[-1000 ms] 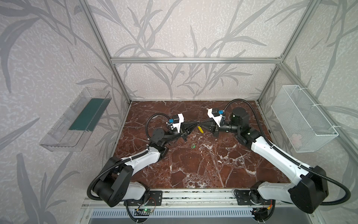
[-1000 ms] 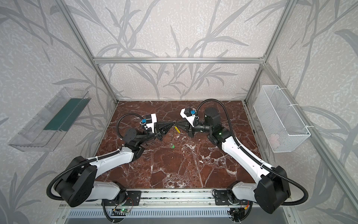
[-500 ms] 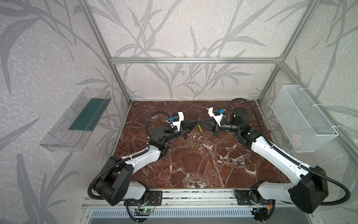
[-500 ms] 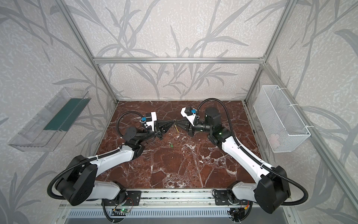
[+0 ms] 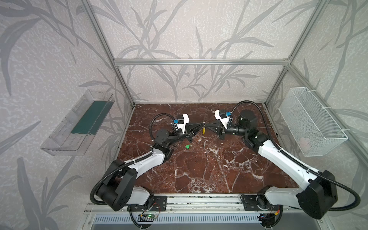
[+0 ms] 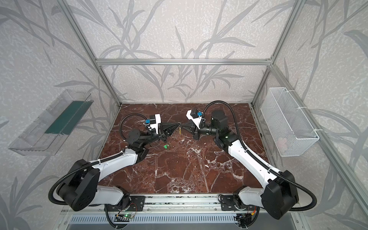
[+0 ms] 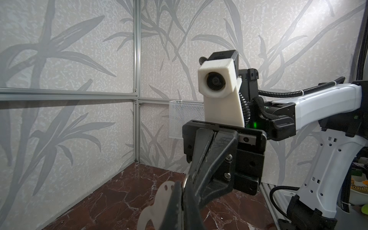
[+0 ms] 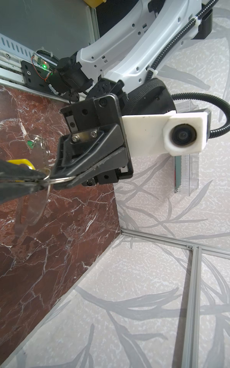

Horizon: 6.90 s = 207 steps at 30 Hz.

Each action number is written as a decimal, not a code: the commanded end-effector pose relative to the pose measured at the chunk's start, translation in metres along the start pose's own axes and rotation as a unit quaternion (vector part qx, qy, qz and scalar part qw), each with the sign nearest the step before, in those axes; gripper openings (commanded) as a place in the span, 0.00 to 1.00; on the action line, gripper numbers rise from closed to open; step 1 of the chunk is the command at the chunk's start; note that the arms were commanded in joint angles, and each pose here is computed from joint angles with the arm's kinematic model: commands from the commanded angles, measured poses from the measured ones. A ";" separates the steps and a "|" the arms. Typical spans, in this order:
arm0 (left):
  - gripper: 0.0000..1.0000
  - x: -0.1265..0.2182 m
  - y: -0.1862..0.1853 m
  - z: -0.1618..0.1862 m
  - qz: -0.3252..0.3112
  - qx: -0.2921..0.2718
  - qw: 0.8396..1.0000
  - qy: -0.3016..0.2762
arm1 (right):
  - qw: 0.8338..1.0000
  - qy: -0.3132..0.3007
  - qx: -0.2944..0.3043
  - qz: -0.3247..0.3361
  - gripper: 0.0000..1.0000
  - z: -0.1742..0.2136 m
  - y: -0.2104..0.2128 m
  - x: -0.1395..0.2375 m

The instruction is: Put the keys on the keyring

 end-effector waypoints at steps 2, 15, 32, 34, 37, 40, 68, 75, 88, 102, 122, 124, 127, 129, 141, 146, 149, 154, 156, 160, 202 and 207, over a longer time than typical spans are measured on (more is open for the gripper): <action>0.00 -0.006 -0.009 0.005 0.028 0.018 0.999 0.018 | 0.999 -0.024 0.032 -0.021 0.00 -0.015 0.011 -0.001; 0.16 0.001 -0.007 0.000 -0.003 0.003 1.000 0.021 | 1.000 0.012 0.020 -0.017 0.00 0.002 0.004 -0.005; 0.17 0.024 -0.014 -0.017 -0.044 -0.049 0.996 0.067 | 0.998 0.054 0.028 0.013 0.00 0.018 -0.005 -0.005; 0.18 0.026 -0.015 -0.016 -0.051 -0.050 0.993 0.095 | 0.998 0.060 0.032 0.018 0.00 0.018 -0.005 -0.004; 0.18 0.029 -0.012 -0.012 -0.059 -0.045 0.985 0.158 | 0.996 0.072 0.039 0.028 0.00 0.019 -0.007 -0.003; 0.18 0.034 -0.014 -0.005 -0.057 -0.044 0.973 0.219 | 0.994 0.088 0.053 0.038 0.00 0.020 -0.007 -0.003; 0.21 0.007 -0.020 -0.007 -0.021 -0.176 0.949 0.260 | 0.986 0.133 0.097 0.029 0.00 0.020 -0.001 -0.008; 0.22 0.003 -0.022 -0.002 -0.007 -0.168 0.950 0.263 | 0.986 0.133 0.097 0.027 0.00 0.020 0.000 -0.008; 0.21 -0.001 -0.018 0.006 -0.011 -0.168 0.948 0.269 | 0.986 0.131 0.099 0.022 0.00 0.020 0.003 -0.008; 0.16 -0.001 -0.017 0.006 -0.015 -0.169 0.948 0.269 | 0.986 0.130 0.101 0.021 0.00 0.020 0.004 -0.008; 0.00 0.005 -0.010 -0.003 -0.072 -0.188 0.954 0.223 | 0.988 0.113 0.096 0.049 0.00 0.017 0.001 -0.004; 0.00 0.006 -0.008 -0.006 -0.086 -0.187 0.956 0.208 | 0.988 0.107 0.091 0.060 0.10 0.017 0.000 -0.003; 0.00 0.007 -0.007 -0.009 -0.099 -0.180 0.960 0.190 | 0.989 0.091 0.086 0.082 0.21 0.017 -0.004 0.000; 0.00 0.007 -0.005 -0.011 -0.112 -0.173 0.963 0.173 | 0.989 0.076 0.083 0.091 0.24 0.016 -0.004 0.003; 0.00 0.006 -0.008 -0.017 -0.124 -0.141 0.978 0.093 | 0.996 0.027 0.048 0.066 0.27 0.015 0.001 -0.001; 0.00 0.004 -0.011 -0.016 -0.113 -0.132 0.981 0.090 | 0.998 0.015 0.044 0.053 0.24 0.013 0.001 -0.004; 0.00 0.004 -0.011 -0.016 -0.112 -0.131 0.981 0.087 | 0.998 0.015 0.043 0.042 0.18 0.013 0.003 -0.006; 0.00 0.003 -0.012 -0.017 -0.108 -0.131 0.982 0.084 | 0.999 0.025 0.037 0.029 0.11 0.016 0.003 -0.009; 0.00 0.003 -0.012 -0.018 -0.107 -0.132 0.982 0.080 | 0.999 0.028 0.035 0.025 0.09 0.017 0.004 -0.010; 0.00 0.003 -0.012 -0.019 -0.106 -0.133 0.982 0.078 | 0.999 0.032 0.035 0.022 0.06 0.018 0.004 -0.011; 0.00 0.011 0.010 -0.020 -0.193 -0.146 0.966 0.088 | 0.998 0.032 0.010 0.056 0.30 0.025 -0.001 0.005; 0.00 0.014 0.023 -0.021 -0.245 -0.147 0.954 0.092 | 0.998 0.024 -0.014 0.057 0.33 0.026 -0.003 0.003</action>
Point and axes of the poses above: each gripper's point midway between its finger pads, its own x axis back along the fingers, its own y axis along the line the jaws close on, z = x × y, the point moved 4 cm from there along x, back along the fingers, and after that the axes turned 13 degrees about -x, right-handed, at the moved point
